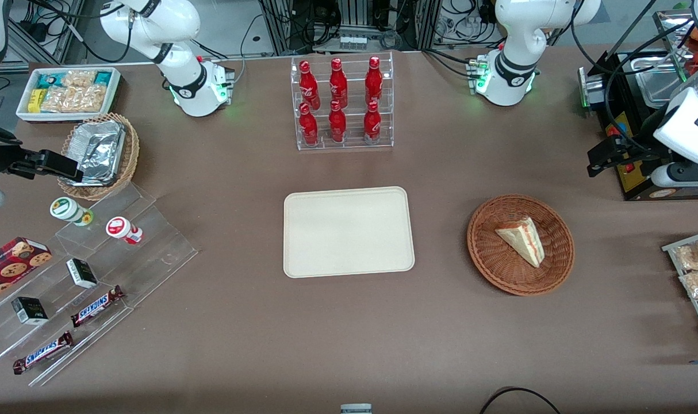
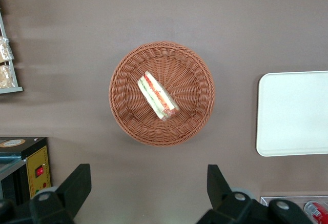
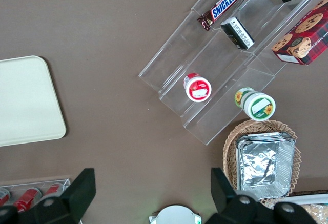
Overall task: Place sandwich from basket to tray
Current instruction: 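Move the left gripper over the wrapped sandwich in the wicker basket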
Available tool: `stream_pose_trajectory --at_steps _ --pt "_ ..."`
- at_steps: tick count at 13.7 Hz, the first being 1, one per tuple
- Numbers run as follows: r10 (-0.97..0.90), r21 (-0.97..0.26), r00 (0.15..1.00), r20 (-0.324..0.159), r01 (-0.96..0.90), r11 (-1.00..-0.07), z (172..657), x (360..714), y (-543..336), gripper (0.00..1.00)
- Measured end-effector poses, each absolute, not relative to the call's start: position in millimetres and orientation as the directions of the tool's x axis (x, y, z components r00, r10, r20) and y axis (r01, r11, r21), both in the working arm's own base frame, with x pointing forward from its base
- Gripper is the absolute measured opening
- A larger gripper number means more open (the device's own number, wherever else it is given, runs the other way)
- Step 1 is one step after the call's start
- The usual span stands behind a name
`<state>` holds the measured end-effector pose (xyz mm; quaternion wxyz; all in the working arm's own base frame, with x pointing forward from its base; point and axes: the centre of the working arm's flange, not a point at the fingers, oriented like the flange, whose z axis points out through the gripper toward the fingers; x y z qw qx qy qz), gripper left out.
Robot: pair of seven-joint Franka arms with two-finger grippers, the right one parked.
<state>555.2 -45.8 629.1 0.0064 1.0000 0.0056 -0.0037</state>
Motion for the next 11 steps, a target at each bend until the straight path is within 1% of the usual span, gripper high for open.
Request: stream_pose_trajectory --at_steps 4,5,7,10,11 --pt "0.012 0.011 1.000 -0.022 0.012 -1.000 626 555 -45 1.00" --pt "0.009 0.009 0.999 -0.035 0.009 -1.000 619 557 -47 1.00" --pt "0.004 0.000 0.998 -0.057 0.004 -1.000 592 570 -50 1.00" --pt "0.015 -0.001 0.998 -0.054 0.015 -1.000 532 596 -53 1.00" --pt "0.046 -0.003 0.997 -0.061 0.046 -0.999 511 603 -53 1.00"
